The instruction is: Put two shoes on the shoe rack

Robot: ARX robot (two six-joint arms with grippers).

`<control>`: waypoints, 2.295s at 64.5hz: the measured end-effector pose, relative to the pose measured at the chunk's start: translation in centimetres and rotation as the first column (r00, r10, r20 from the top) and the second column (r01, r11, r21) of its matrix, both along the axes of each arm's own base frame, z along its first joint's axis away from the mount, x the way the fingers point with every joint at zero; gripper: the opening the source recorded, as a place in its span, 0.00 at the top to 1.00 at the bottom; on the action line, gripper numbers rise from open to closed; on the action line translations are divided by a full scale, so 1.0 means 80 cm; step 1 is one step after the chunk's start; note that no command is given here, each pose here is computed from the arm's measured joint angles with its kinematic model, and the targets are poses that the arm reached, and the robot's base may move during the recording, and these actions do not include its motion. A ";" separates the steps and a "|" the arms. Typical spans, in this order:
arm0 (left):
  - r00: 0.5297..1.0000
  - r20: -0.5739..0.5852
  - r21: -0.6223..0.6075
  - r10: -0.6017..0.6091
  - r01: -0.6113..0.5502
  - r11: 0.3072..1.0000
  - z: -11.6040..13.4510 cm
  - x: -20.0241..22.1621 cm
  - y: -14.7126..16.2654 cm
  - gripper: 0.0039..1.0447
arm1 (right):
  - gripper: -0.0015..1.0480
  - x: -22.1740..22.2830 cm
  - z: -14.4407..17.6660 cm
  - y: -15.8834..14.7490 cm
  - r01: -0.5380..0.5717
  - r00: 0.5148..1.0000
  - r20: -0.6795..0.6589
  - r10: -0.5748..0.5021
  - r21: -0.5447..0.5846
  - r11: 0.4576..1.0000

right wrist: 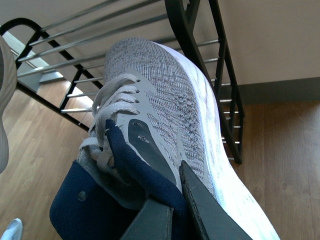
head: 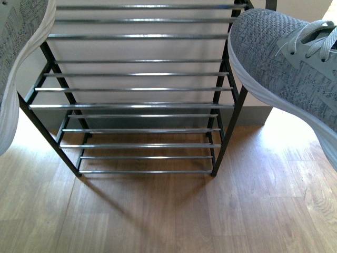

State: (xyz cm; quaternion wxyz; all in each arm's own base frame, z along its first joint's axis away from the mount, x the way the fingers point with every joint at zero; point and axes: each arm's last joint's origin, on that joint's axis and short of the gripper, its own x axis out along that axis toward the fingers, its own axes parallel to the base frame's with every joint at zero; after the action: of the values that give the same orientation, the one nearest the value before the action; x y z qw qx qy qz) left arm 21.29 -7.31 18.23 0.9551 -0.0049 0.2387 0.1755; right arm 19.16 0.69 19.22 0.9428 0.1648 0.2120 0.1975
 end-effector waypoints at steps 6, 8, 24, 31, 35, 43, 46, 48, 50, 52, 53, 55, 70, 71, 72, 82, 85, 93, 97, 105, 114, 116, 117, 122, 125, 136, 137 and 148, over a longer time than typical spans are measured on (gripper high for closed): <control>1.000 0.000 0.000 0.001 -0.001 1.000 0.000 0.000 0.000 0.99 | 0.99 0.000 0.000 0.000 0.000 1.000 0.002 0.000 0.000 1.000; 1.000 0.000 0.000 0.001 -0.001 1.000 0.000 0.000 0.000 0.99 | 0.99 0.000 0.000 0.000 0.000 1.000 0.002 0.000 0.000 1.000; 1.000 0.000 0.000 0.001 -0.001 1.000 0.000 0.000 0.000 0.99 | 0.99 0.000 0.000 0.000 0.001 1.000 -0.001 -0.001 -0.001 1.000; 1.000 0.001 0.001 0.003 -0.003 1.000 0.000 0.000 0.000 0.99 | 0.99 0.000 0.000 0.000 -0.001 1.000 0.000 0.001 0.000 1.000; 1.000 0.001 0.002 0.004 -0.004 1.000 0.000 0.000 0.000 0.99 | 0.99 0.000 0.001 0.000 -0.003 1.000 0.002 0.003 0.001 1.000; 1.000 0.001 0.001 0.003 -0.003 1.000 0.000 0.000 0.000 0.99 | 0.99 0.000 0.001 0.001 -0.031 0.999 0.030 0.031 -0.001 1.000; 1.000 0.001 0.002 0.003 -0.003 1.000 0.000 0.000 0.000 0.99 | 0.99 0.001 0.002 0.004 -0.071 0.993 0.091 0.072 -0.017 0.997; 1.000 0.001 0.002 0.004 -0.004 1.000 0.000 0.000 0.000 0.99 | 0.99 0.002 0.004 0.007 -0.084 0.989 0.116 0.087 -0.030 0.996; 1.000 0.001 0.002 0.003 -0.003 1.000 0.000 0.000 0.000 0.99 | 0.99 0.004 0.007 0.012 -0.093 0.988 0.122 0.096 -0.035 0.995; 1.000 0.001 0.001 0.003 -0.003 1.000 0.000 0.000 0.000 0.99 | 0.99 0.006 0.010 0.019 -0.096 0.988 0.120 0.100 -0.040 0.995; 1.000 0.001 0.001 0.003 -0.003 1.000 0.000 0.000 0.000 0.99 | 0.99 0.007 0.010 0.022 -0.096 0.988 0.117 0.100 -0.040 0.995; 1.000 0.001 0.000 0.002 -0.002 1.000 0.000 0.000 0.000 0.99 | 0.99 0.011 0.012 0.029 -0.088 0.991 0.101 0.091 -0.037 0.995; 1.000 0.001 0.001 0.003 -0.003 1.000 0.000 0.000 0.000 0.99 | 0.99 0.043 0.007 0.113 0.022 0.993 -0.116 -0.020 0.015 1.000; 1.000 0.001 0.001 0.003 -0.003 1.000 0.000 0.000 0.000 0.99 | 0.99 0.044 0.007 0.118 0.029 0.992 -0.119 -0.027 0.012 1.000; 1.000 0.001 0.001 0.003 -0.003 1.000 0.000 0.000 0.000 0.99 | 0.99 0.048 0.006 0.127 0.051 0.990 -0.136 -0.047 0.023 0.998; 1.000 0.001 0.001 0.002 -0.002 1.000 0.000 0.000 0.000 0.99 | 0.99 0.077 -0.004 0.190 0.200 0.959 -0.216 -0.185 0.050 0.979; 1.000 0.001 0.001 0.002 -0.002 1.000 0.000 0.000 0.000 0.99 | 0.99 0.087 -0.008 0.203 0.240 0.947 -0.231 -0.222 0.053 0.969; 1.000 0.001 0.001 0.003 -0.003 1.000 0.000 0.000 0.000 0.99 | 0.99 0.133 -0.027 0.234 0.401 0.891 -0.257 -0.375 0.053 0.915; 1.000 0.001 0.001 0.003 -0.003 1.000 0.000 0.000 0.000 0.99 | 0.99 0.150 -0.036 0.239 0.451 0.867 -0.264 -0.423 0.053 0.891; 1.000 0.001 0.001 0.003 -0.003 1.000 0.000 0.000 0.000 0.99 | 0.99 0.181 -0.052 0.242 0.530 0.823 -0.267 -0.501 0.043 0.847; 1.000 0.001 0.001 0.003 -0.003 1.000 0.000 0.000 0.000 0.99 | 0.99 0.210 -0.073 0.238 0.582 0.783 -0.278 -0.557 0.011 0.813; 1.000 0.001 0.001 0.003 -0.003 1.000 0.000 0.000 0.000 0.99 | 0.99 0.215 -0.077 0.236 0.587 0.778 -0.281 -0.562 0.004 0.810; 1.000 0.001 0.001 0.003 -0.003 1.000 0.000 0.000 0.000 0.99 | 0.99 0.216 -0.078 0.236 0.588 0.776 -0.282 -0.564 0.002 0.809; 1.000 0.001 0.001 0.003 -0.003 1.000 0.000 0.000 0.000 0.99 | 0.99 0.222 -0.089 0.233 0.594 0.769 -0.281 -0.574 -0.016 0.804; 1.000 0.001 0.001 0.003 -0.003 1.000 0.000 0.000 0.000 0.99 | 0.99 0.226 -0.092 0.234 0.587 0.773 -0.283 -0.568 -0.021 0.809; 1.000 0.001 0.001 0.003 -0.003 1.000 0.000 0.000 0.000 0.99 | 0.71 0.237 -0.091 0.230 0.522 0.828 -0.245 -0.505 0.006 0.853; 1.000 0.001 0.002 0.004 -0.004 1.000 0.000 0.000 0.000 0.99 | 0.68 0.235 -0.089 0.228 0.512 0.836 -0.241 -0.493 0.016 0.859; 1.000 0.001 0.001 0.003 -0.003 1.000 0.000 0.000 0.000 0.99 | 0.35 0.188 -0.030 0.201 0.363 0.925 -0.172 -0.340 0.127 0.923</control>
State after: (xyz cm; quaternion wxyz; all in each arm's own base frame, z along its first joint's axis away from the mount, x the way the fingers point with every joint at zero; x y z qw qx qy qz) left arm 21.29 -7.29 18.23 0.9549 -0.0048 0.2382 0.1770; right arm 34.18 16.80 16.84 0.9288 0.2877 0.2318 0.0283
